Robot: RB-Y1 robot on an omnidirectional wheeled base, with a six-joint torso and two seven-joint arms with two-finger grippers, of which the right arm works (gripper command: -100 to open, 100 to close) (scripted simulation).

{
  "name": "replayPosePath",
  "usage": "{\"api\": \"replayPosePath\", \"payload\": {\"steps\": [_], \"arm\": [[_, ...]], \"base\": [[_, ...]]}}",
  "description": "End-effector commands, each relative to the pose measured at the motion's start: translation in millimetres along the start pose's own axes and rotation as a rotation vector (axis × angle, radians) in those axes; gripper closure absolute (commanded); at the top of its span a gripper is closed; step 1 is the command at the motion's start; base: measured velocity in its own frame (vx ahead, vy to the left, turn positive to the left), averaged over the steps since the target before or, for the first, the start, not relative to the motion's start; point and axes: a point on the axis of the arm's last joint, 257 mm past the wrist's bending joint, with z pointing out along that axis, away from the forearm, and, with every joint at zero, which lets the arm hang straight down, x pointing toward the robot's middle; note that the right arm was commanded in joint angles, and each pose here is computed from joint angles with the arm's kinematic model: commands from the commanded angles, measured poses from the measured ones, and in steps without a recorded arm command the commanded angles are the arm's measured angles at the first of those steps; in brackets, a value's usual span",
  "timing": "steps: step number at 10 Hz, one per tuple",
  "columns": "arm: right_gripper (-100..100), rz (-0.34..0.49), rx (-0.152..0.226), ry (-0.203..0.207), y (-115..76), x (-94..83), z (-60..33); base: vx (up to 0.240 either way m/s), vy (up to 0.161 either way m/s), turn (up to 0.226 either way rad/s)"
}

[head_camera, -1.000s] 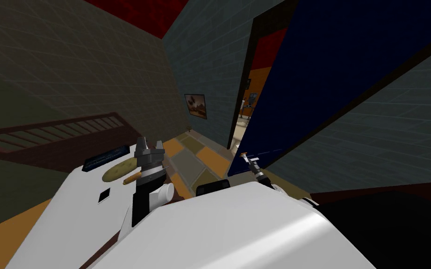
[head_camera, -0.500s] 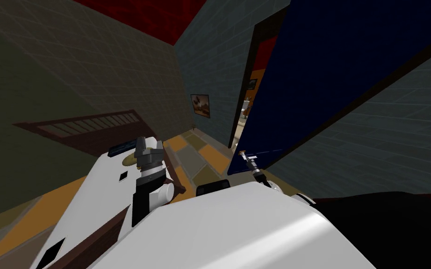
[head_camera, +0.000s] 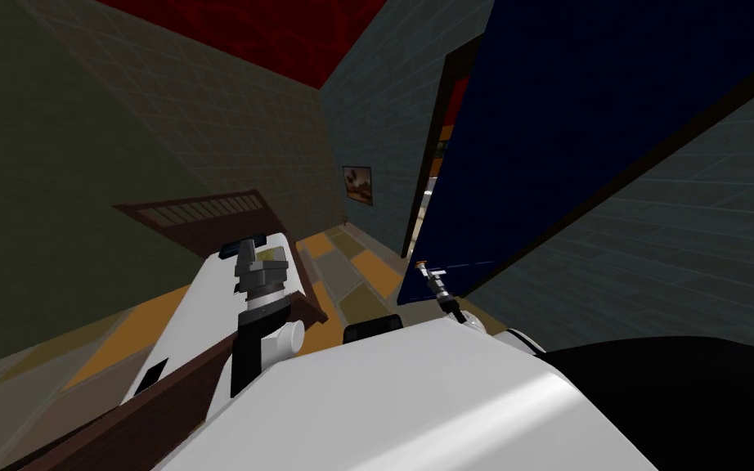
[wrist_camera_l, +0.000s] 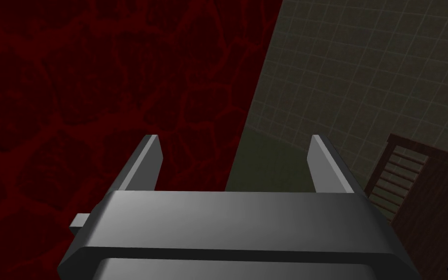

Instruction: Pull the door open

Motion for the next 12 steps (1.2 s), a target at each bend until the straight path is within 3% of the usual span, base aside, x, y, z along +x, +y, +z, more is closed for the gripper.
{"api": "replayPosePath", "payload": {"steps": [1,4,9,12], "arm": [[100,0.000,-0.002,-0.008,1.7,2.3,7.0],[100,0.002,0.000,-0.023,2.2,6.6,21.5],[100,0.005,0.003,-0.039,3.1,12.3,38.1],[100,0.006,0.006,-0.012,0.8,13.7,25.6]], "base": [[-0.081,-0.044,0.096],[-0.155,-0.075,0.157],[-0.192,-0.078,0.100],[-0.120,-0.021,0.098]]}}
